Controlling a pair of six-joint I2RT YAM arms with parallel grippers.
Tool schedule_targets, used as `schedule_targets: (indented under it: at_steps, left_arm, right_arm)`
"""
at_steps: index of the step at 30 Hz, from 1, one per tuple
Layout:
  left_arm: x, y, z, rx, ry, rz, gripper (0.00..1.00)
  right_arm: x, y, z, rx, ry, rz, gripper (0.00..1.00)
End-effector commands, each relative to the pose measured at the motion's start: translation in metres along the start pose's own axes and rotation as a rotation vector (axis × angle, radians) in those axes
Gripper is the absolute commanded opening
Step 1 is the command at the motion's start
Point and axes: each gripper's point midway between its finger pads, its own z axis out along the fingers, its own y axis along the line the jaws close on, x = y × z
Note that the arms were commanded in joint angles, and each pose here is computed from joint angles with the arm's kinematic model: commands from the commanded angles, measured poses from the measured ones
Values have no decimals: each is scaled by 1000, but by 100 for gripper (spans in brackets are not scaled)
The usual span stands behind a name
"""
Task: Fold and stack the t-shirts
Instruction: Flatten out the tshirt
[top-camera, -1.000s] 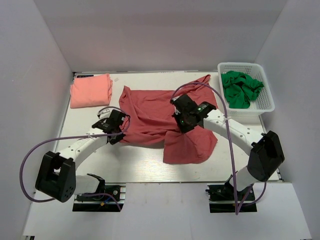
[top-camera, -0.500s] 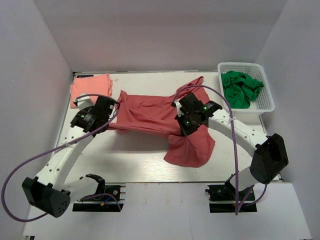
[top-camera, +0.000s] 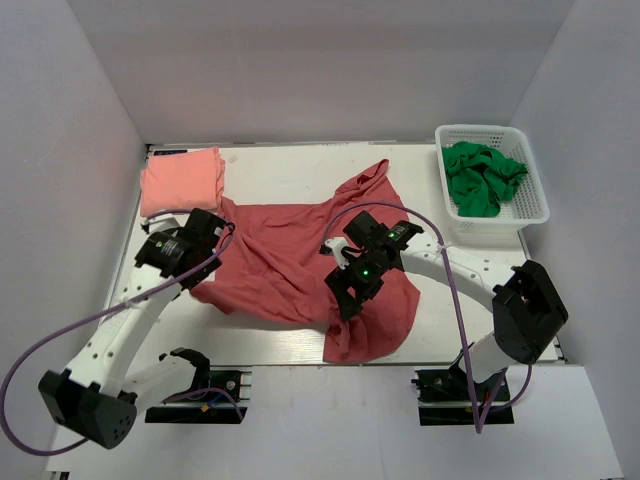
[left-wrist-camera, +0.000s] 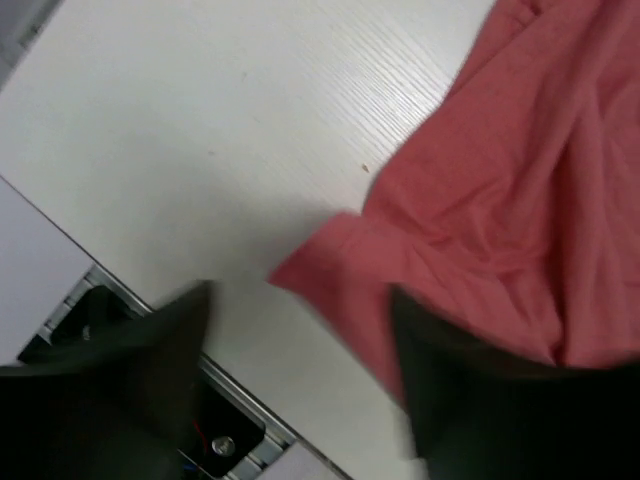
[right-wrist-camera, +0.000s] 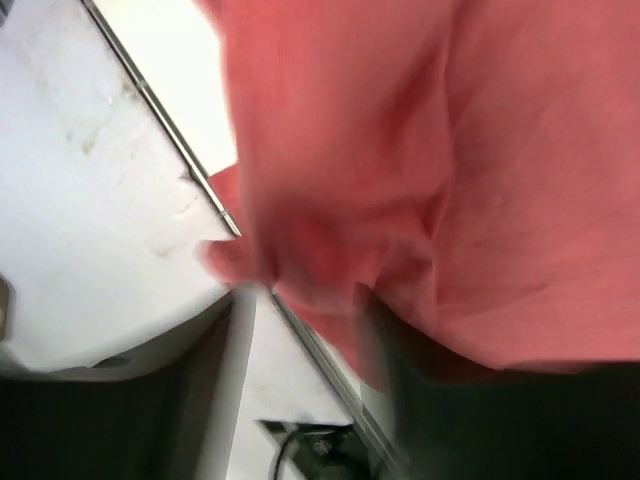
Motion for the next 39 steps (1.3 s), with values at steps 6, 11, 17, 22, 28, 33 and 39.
schedule_targets:
  at_steps: [6, 11, 17, 22, 28, 33, 39]
  left_arm:
    - [-30, -14, -39, 232, -72, -205, 100]
    - [-23, -61, -14, 263, -35, -50, 100]
    - [0, -148, 36, 355, 40, 115, 100]
    - [1, -208, 61, 479, 35, 126, 100]
    - [33, -242, 111, 422, 128, 258, 100]
    - [39, -267, 139, 381, 148, 312, 100]
    - [30, -310, 187, 349, 112, 388, 100]
  right_arm:
    - [-7, -22, -21, 178, -77, 57, 90]
    - [-9, -56, -29, 310, -129, 278, 90]
    - [-13, -102, -15, 331, -166, 456, 90]
    - [-13, -146, -5, 430, -147, 548, 90]
    - [-3, -203, -4, 506, -141, 700, 90]
    - [-3, -261, -6, 609, -135, 782, 90]
    - [-38, -351, -50, 775, -227, 797, 90]
